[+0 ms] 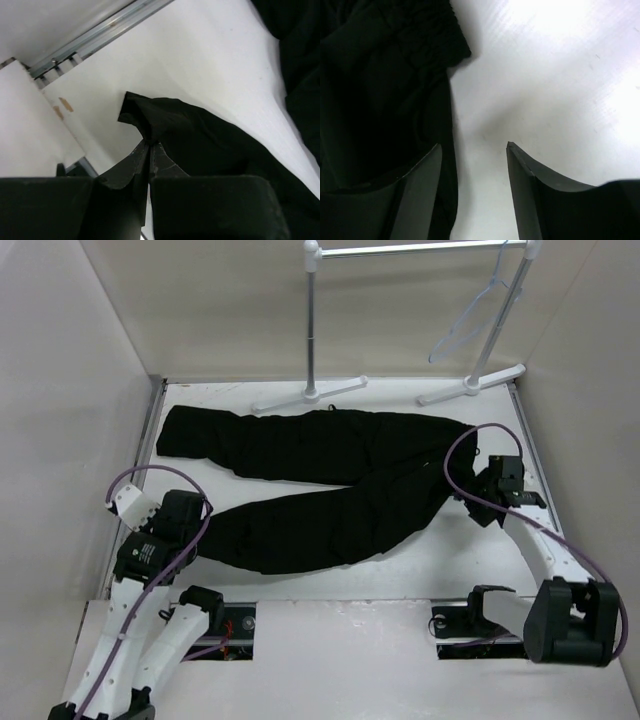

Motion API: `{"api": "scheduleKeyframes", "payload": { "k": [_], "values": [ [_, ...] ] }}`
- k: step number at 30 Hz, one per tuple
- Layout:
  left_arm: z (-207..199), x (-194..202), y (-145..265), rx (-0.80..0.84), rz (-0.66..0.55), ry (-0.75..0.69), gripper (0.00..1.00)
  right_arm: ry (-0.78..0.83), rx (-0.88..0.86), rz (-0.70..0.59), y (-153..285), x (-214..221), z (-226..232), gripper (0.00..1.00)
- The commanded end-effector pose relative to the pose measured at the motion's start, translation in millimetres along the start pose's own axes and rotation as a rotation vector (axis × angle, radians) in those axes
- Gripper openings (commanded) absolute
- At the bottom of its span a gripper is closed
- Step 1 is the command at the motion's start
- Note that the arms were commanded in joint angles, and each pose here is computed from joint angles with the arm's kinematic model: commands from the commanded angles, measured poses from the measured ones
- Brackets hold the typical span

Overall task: Place the trousers on the hanger
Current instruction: Flatten out the trousers at the center of the board.

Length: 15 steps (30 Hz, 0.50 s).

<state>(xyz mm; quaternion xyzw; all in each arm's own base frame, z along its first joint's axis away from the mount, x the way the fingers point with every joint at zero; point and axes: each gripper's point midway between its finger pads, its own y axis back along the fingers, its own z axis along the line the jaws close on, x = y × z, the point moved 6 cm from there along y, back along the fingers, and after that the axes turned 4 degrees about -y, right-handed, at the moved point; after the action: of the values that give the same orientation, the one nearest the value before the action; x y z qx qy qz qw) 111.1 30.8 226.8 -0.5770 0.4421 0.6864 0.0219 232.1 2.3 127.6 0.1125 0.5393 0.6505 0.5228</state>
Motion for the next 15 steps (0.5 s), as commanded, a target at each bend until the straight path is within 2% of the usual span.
{"api": "scheduleKeyframes", "payload": {
  "k": [1,3,7,10,13,15],
  "values": [
    [-23.9,-15.2,1.9,0.08,-0.025,0.016,0.01,-0.018,-0.137,-0.114,-12.0,-28.2,31.0,0.66],
    [-30.5,-17.2,0.9,0.093,-0.026,0.002,0.01,-0.029,-0.148,-0.127,-23.9,-35.5,38.0,0.72],
    [-38.0,-19.4,-5.0,0.103,-0.044,-0.027,0.01,-0.054,-0.072,-0.124,-59.8,-51.3,39.4,0.69],
    [-44.7,-23.9,-12.2,0.1,-0.065,-0.024,0.01,-0.06,-0.042,-0.077,-81.0,-53.2,42.4,0.52],
    [-56.4,-37.7,-20.9,0.099,-0.102,0.0,0.01,-0.07,-0.054,-0.112,-82.1,-67.2,55.3,0.17],
    [-66.9,-58.3,-23.7,0.112,-0.137,0.042,0.01,-0.054,-0.089,-0.177,-62.6,-84.2,71.1,0.08]
  ]
}}
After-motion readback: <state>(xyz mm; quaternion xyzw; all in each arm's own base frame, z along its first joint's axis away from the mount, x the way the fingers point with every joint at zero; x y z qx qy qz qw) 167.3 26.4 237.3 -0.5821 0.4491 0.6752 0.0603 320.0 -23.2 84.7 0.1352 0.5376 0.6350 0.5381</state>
